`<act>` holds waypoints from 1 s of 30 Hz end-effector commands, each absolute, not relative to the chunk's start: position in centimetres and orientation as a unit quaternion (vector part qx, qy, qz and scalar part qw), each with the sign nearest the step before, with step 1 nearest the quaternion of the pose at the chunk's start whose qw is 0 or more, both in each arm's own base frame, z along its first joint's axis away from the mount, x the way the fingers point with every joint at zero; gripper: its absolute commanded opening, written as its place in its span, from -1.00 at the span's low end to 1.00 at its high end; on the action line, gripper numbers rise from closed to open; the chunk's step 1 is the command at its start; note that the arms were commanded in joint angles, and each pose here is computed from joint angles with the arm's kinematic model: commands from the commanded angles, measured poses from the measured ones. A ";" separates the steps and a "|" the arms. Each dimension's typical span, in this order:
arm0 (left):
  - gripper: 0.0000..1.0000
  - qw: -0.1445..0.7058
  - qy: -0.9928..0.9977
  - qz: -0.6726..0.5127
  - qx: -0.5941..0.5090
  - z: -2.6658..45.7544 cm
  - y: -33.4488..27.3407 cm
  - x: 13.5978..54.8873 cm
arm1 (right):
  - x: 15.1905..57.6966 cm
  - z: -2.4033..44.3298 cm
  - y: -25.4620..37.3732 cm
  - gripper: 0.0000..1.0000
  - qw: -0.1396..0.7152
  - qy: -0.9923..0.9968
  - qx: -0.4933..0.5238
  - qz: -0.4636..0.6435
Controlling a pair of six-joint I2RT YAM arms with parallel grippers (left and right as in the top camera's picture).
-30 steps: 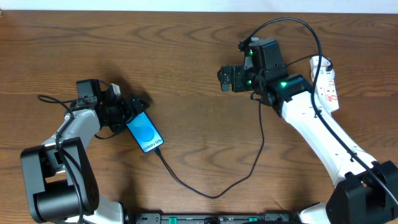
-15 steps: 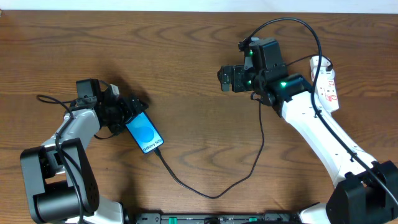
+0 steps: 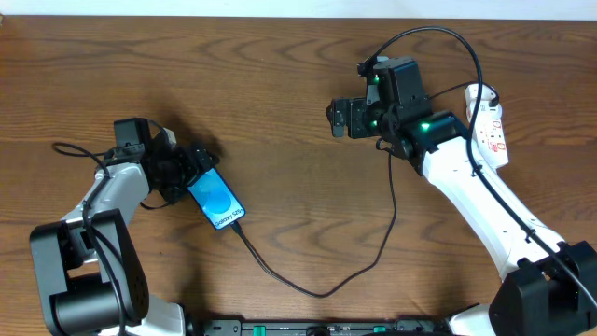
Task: Plug charger to phone and switch on socket
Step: 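Open the left gripper to release the phone on the table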
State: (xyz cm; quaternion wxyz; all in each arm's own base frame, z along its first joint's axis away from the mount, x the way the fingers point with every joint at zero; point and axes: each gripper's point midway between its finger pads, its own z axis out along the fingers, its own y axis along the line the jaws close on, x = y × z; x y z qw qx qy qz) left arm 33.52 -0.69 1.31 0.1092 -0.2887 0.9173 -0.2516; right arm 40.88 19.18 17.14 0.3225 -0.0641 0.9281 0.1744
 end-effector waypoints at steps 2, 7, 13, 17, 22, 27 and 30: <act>0.85 0.013 0.932 -0.135 -0.336 -4.7 1.7 27.5 | 41.0 18.6 19.1 0.99 0.339 0.922 -0.069 0.175; 0.84 0.009 0.932 -0.134 -0.337 -4.7 1.7 27.3 | 41.0 18.6 19.1 0.99 0.339 0.922 -0.069 0.175; 0.85 0.007 0.932 -0.134 -0.337 -4.7 1.7 27.2 | 40.9 18.6 19.1 0.99 0.338 0.922 -0.069 0.175; 0.85 0.005 0.932 -0.133 -0.337 -4.8 1.7 27.1 | 40.9 18.6 19.1 0.99 0.338 0.922 -0.069 0.175; 0.84 0.002 0.932 -0.133 -0.338 -4.8 1.6 26.9 | 40.9 18.6 19.1 0.98 0.338 0.922 -0.069 0.175; 0.85 -0.004 0.932 -0.132 -0.338 -4.8 1.6 26.7 | 40.9 18.6 19.1 0.99 0.338 0.922 -0.069 0.175; 0.85 -0.007 0.932 -0.129 -0.339 -4.8 1.6 26.5 | 40.9 18.6 19.1 0.99 0.338 0.922 -0.069 0.175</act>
